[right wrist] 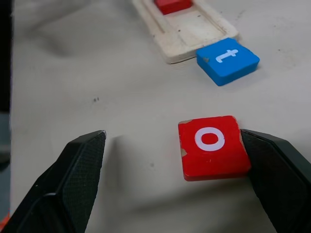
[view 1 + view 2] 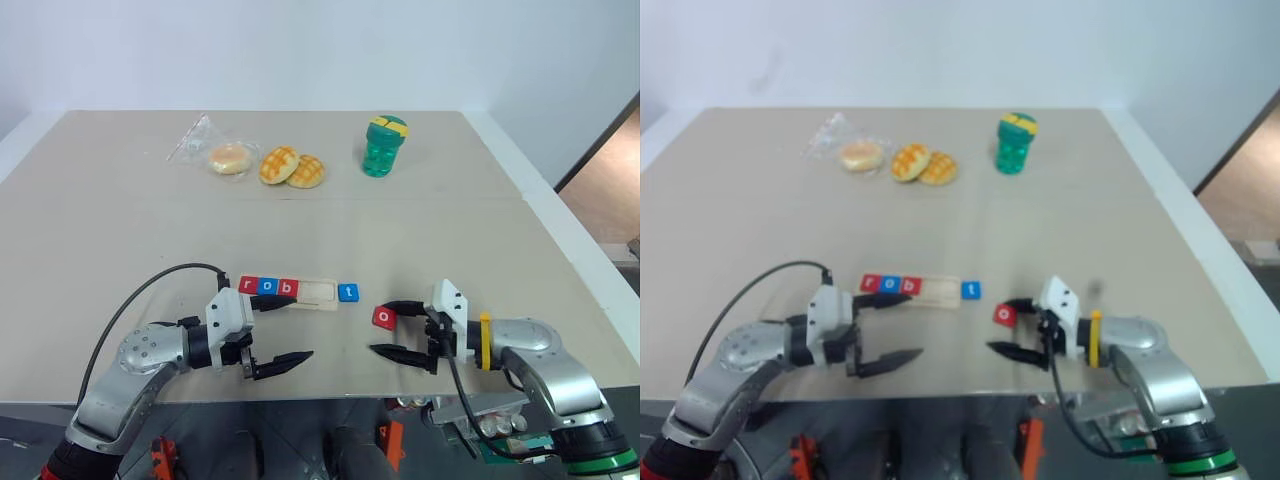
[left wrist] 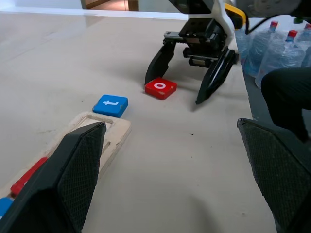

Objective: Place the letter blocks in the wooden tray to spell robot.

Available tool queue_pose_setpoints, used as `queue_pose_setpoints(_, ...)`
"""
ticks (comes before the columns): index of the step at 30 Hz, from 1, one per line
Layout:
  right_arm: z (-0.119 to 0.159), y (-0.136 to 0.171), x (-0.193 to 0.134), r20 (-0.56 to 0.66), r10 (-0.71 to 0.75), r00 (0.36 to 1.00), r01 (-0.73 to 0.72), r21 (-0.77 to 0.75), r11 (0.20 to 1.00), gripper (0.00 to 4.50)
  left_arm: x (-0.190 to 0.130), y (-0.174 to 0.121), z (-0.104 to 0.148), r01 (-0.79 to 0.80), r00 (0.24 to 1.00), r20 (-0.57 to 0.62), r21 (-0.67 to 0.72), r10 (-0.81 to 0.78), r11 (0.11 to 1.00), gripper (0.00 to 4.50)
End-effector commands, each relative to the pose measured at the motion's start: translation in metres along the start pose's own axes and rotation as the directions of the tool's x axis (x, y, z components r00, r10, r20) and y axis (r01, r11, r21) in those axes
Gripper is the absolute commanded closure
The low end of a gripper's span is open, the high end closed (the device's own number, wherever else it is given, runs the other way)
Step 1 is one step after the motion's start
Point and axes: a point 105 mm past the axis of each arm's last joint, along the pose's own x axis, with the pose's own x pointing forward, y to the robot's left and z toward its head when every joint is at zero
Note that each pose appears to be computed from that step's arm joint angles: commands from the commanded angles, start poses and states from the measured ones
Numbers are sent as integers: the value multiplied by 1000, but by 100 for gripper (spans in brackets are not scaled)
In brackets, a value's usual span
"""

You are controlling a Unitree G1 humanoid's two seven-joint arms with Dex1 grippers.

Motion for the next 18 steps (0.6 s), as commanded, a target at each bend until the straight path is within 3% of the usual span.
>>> queue_pose_setpoints(1,3,-4,4,5,-124,992,123,41,991,29,2,3,7,-8,1000,21,22,8,1000,0)
queue_pose_setpoints(2,2,-4,6,6,-152,988,152,54,987,72,2,4,7,-7,1000,21,23,6,1000,0)
queue_pose_setpoints(5,-1,-5,10,2,-211,978,210,71,975,129,1,3,7,-1,1000,19,24,0,1000,0)
queue_pose_setpoints(8,-1,2,11,-4,-219,976,219,82,972,263,0,2,7,10,1000,17,21,-10,1000,0)
queue_pose_setpoints(10,-4,5,9,-21,-233,972,234,80,969,322,0,1,7,12,1000,15,20,-13,1000,0)
queue_pose_setpoints(14,-6,5,1,-37,-284,958,286,81,955,326,0,1,6,8,1000,13,19,-8,1000,0)
queue_pose_setpoints(18,21,1,1,24,-320,947,320,14,947,326,-3,5,3,-37,999,7,17,37,999,0)
